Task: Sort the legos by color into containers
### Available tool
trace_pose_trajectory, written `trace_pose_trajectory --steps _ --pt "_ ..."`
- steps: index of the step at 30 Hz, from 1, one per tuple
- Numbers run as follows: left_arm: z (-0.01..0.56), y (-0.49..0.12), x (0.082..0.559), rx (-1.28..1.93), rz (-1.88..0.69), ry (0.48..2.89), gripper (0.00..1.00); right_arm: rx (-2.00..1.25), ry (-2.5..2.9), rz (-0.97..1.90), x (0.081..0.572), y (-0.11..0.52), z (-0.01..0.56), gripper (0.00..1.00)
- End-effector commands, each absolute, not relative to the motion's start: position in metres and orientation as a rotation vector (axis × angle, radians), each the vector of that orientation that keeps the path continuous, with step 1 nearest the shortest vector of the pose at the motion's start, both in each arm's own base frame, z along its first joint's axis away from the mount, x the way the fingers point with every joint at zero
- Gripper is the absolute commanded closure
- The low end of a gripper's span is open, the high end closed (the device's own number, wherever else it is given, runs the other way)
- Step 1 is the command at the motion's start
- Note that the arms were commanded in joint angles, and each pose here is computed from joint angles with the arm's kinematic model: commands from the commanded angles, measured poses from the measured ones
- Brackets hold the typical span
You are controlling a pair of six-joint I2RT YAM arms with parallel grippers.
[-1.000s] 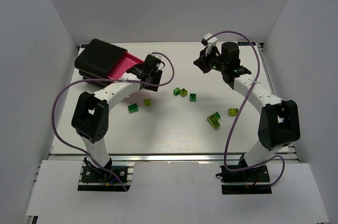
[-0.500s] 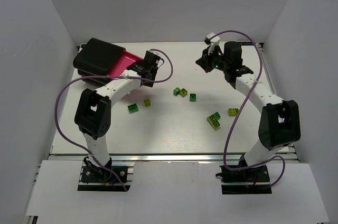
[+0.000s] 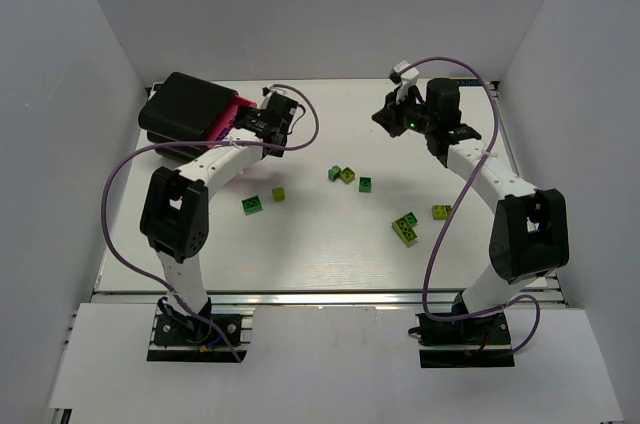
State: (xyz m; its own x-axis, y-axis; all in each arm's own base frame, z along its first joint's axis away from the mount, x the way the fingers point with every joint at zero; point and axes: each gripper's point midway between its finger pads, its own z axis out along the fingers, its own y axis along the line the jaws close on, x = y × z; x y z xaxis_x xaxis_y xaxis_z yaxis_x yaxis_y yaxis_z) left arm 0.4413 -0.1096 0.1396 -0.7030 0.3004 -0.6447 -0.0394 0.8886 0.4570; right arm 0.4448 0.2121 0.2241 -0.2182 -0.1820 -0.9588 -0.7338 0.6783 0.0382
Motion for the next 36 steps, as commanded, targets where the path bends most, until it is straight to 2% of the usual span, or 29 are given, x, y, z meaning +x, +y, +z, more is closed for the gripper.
trace_pose_trajectory --steps 1,14,21,23,24,26,27,29,31,34,35,36 --pt "0.171 -0.085 0.455 0.038 0.635 2.199 0.03 -0.726 1.687 0.601 0.455 0.213 0.249 1.00" --pt "0.166 -0.045 0.465 -0.129 0.629 2.222 0.02 -0.714 1.693 0.601 0.458 0.209 0.247 1.00" --pt "0.174 -0.043 0.470 -0.187 0.604 2.204 0.04 -0.724 1.693 0.625 0.455 0.212 0.246 1.00" --pt "0.179 -0.047 0.471 -0.186 0.563 2.201 0.11 -0.742 1.684 0.629 0.453 0.214 0.247 1.00" --pt "0.180 -0.050 0.472 -0.183 0.539 2.202 0.26 -0.748 1.682 0.627 0.453 0.213 0.247 1.00" --pt "0.181 -0.058 0.472 -0.175 0.477 2.211 0.44 -0.773 1.675 0.629 0.450 0.215 0.244 1.00" --pt "0.179 -0.060 0.471 -0.179 0.461 2.219 0.61 -0.782 1.672 0.629 0.450 0.215 0.243 1.00" --pt "0.176 -0.065 0.470 -0.193 0.417 2.233 0.72 -0.818 1.665 0.639 0.446 0.218 0.240 1.00" --pt "0.176 -0.076 0.467 -0.197 0.360 2.244 0.80 -0.895 1.630 0.638 0.442 0.223 0.237 1.00" --pt "0.180 -0.088 0.463 -0.282 0.235 2.249 0.80 -1.057 1.567 0.699 0.430 0.240 0.228 0.99" --pt "0.181 -0.088 0.460 -0.319 0.203 2.258 0.78 -1.132 1.532 0.770 0.422 0.251 0.220 0.87" --pt "0.188 -0.090 0.455 -0.350 0.162 2.251 0.72 -1.185 1.506 0.801 0.419 0.260 0.218 0.79"
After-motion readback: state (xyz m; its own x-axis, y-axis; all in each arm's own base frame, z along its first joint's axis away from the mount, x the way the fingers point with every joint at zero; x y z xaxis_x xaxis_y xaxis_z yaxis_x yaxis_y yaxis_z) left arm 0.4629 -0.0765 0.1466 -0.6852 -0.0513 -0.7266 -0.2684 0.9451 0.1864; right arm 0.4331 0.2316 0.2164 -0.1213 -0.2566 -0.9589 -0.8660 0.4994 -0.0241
